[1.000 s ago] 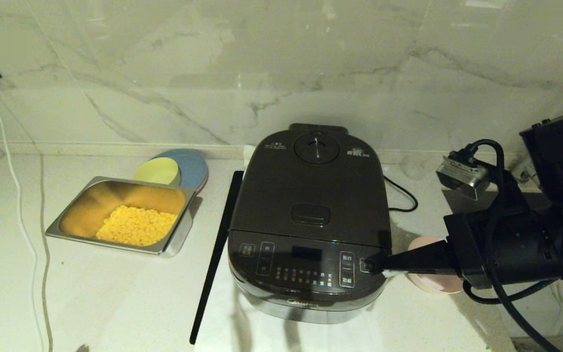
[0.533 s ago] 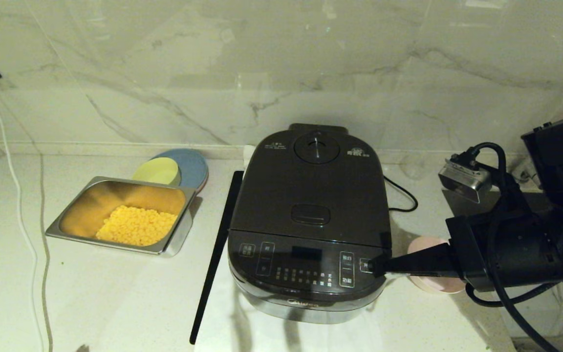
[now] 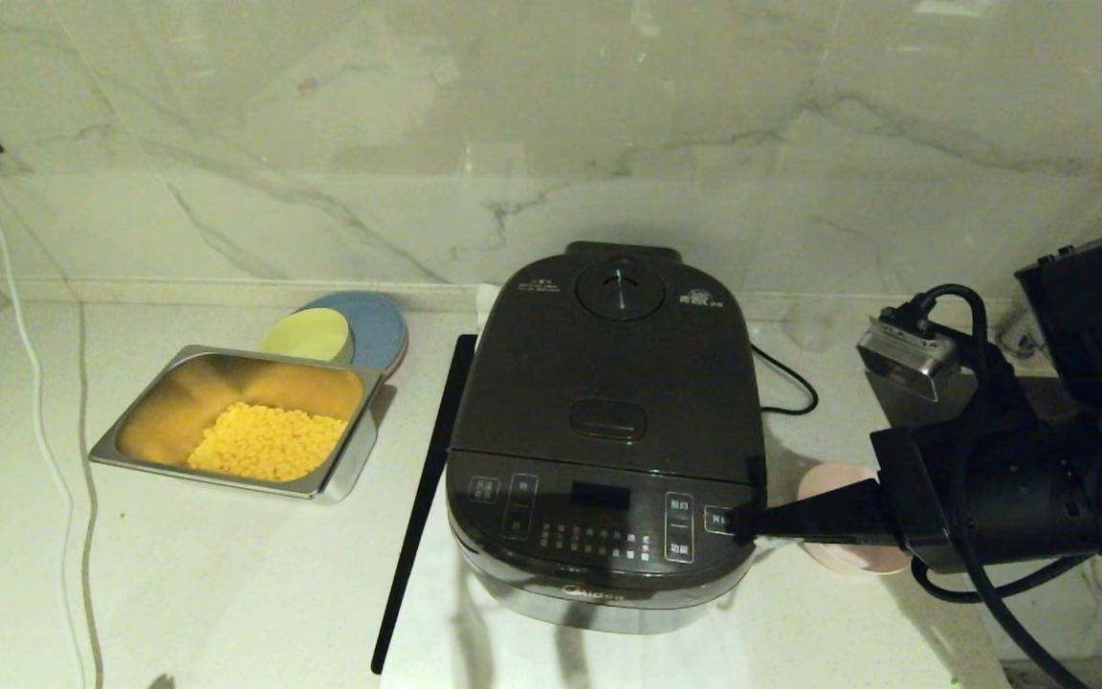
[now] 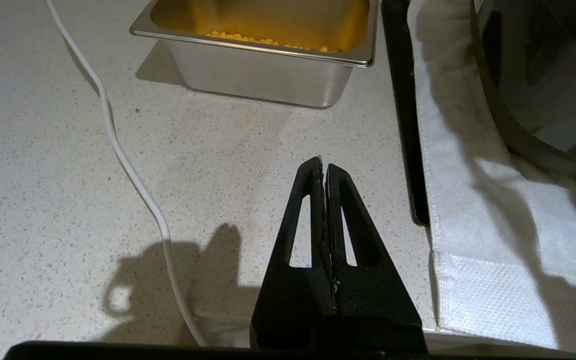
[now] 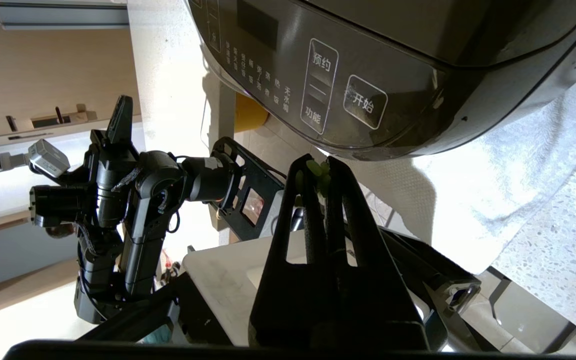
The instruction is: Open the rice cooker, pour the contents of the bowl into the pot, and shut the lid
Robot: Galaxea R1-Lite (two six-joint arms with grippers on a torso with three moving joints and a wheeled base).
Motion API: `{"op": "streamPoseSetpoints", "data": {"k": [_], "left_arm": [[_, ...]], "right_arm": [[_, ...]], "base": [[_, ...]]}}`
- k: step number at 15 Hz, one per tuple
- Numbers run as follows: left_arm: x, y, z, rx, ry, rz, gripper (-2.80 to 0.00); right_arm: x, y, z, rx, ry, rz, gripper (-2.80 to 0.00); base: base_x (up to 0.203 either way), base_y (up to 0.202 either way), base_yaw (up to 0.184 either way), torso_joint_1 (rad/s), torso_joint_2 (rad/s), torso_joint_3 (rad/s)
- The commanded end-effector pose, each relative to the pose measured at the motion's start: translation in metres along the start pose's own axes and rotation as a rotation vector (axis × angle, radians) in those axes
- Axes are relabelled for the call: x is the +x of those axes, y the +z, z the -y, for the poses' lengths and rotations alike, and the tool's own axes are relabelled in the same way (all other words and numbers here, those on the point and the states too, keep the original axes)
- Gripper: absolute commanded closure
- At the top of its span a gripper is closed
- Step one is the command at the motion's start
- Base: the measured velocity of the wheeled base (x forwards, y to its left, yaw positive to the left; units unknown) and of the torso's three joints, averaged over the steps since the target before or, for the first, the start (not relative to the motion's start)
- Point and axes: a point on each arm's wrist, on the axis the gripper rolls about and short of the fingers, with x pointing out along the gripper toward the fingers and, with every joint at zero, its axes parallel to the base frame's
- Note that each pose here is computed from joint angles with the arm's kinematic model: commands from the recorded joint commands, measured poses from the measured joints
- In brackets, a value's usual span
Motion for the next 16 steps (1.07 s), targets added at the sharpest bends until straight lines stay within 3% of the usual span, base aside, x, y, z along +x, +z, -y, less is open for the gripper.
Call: {"op": "streamPoseSetpoints", "data": {"k": [1,16], "left_arm": [[0.0006,-0.0025,0.0000,0.001,0.000,-0.008,0.00],[0.0006,-0.0025,0.0000,0.000,0.000,-0.008,0.00]], "right_arm": [[0.0044,0.0004,0.0026,0.012,-0.005,-0.015,0.00],[0.0066,0.0005,0.0040,0.009,-0.002,-0.010,0.00]], "base": [[0.000,0.000,0.000,0.000,0.00,0.000],[0.000,0.000,0.000,0.000,0.00,0.000]]}}
